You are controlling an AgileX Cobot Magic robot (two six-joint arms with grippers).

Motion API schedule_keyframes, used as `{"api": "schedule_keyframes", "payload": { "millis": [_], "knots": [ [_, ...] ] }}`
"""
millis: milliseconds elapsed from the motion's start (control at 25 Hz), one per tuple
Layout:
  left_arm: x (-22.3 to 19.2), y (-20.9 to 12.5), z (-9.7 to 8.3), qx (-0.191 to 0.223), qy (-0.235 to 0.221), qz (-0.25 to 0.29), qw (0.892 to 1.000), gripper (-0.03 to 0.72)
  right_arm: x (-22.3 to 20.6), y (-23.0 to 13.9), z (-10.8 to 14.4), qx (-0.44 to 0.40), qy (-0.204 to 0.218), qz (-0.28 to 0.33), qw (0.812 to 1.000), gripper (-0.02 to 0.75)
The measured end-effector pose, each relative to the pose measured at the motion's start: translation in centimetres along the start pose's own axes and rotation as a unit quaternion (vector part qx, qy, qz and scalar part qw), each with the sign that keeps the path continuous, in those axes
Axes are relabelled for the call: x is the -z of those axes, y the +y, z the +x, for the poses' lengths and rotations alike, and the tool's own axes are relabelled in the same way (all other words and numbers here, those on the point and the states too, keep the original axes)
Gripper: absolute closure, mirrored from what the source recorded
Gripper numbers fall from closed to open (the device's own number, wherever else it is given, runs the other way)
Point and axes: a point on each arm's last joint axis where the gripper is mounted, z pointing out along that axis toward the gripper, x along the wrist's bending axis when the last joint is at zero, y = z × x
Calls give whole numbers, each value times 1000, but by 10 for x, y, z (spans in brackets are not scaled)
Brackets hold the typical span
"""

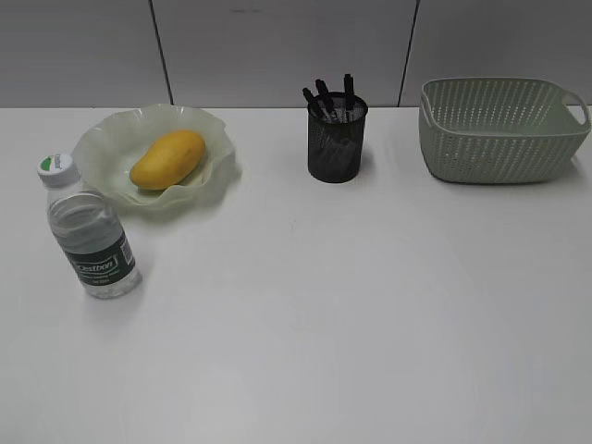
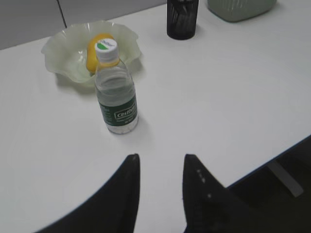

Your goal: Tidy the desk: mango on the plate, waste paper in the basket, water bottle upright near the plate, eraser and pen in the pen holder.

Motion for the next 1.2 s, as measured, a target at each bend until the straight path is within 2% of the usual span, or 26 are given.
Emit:
{"api": "schedule_keyframes", "payload": {
  "millis": [120, 440, 600, 800, 920, 1200],
  "knots": [
    [6, -3, 1, 1, -1, -20, 1000, 462, 0, 0, 0, 0, 0, 0, 1000, 302],
    [6, -4, 0, 5, 7, -20, 1000, 462, 0, 0, 0, -3, -4, 0, 1000, 302],
    [7, -4, -1, 37, 73, -21, 996, 462, 0, 0, 1, -18, -36, -4, 999, 302],
    [8, -5, -3, 78, 162, -22, 983, 462, -1, 0, 1, -38, -77, -8, 996, 302],
    [8, -5, -4, 87, 181, -23, 979, 462, -1, 0, 2, -45, -92, -10, 995, 302],
    [8, -5, -4, 88, 183, -23, 979, 462, -1, 0, 2, -47, -97, -11, 994, 302]
  ]
}}
